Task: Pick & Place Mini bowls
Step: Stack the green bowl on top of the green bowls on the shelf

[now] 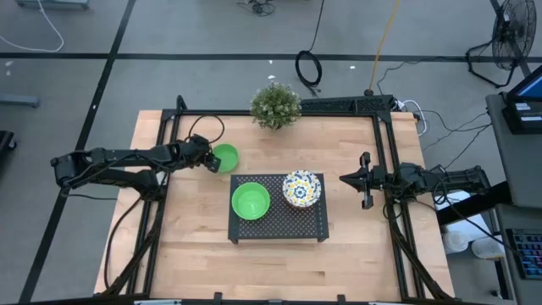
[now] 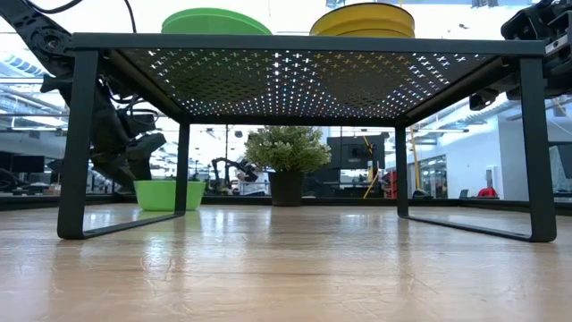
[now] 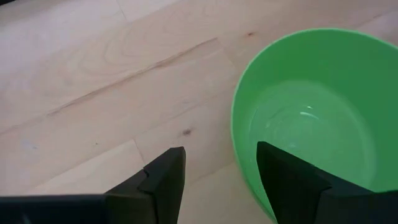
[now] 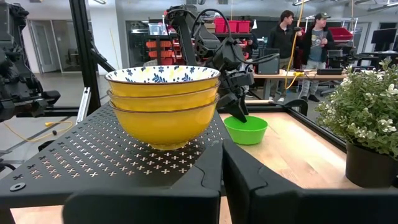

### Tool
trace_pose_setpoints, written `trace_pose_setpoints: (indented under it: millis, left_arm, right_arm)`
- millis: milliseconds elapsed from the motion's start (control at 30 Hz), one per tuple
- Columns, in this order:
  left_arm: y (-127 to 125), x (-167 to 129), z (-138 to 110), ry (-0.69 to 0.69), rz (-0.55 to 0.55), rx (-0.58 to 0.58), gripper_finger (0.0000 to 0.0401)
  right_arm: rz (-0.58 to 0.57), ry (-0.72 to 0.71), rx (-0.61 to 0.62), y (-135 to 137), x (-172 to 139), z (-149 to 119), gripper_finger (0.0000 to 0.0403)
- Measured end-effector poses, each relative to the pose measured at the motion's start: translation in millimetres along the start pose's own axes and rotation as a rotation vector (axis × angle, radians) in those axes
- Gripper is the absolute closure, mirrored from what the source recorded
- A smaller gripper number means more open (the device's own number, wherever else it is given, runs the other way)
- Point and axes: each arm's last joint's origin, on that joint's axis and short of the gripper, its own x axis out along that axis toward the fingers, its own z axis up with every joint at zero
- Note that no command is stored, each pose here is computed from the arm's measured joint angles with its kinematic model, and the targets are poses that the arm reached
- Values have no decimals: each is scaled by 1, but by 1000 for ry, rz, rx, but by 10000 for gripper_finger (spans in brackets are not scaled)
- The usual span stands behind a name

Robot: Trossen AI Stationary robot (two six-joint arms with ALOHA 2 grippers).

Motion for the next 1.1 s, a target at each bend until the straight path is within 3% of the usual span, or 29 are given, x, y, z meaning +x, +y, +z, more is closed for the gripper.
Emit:
trace_pose_setpoints:
  millis: [467,667,1100]
  left_arm:
    - [-1,0,2,-15,-14,-2,201]
    - [-4,0,3,-11,-74,-6,201]
    - [-3,0,4,-24,-56,17,201]
  right_arm:
    - [0,0,0,0,0,0,403]
    - [0,0,0,0,0,0,403]
    - [0,0,0,0,0,0,403]
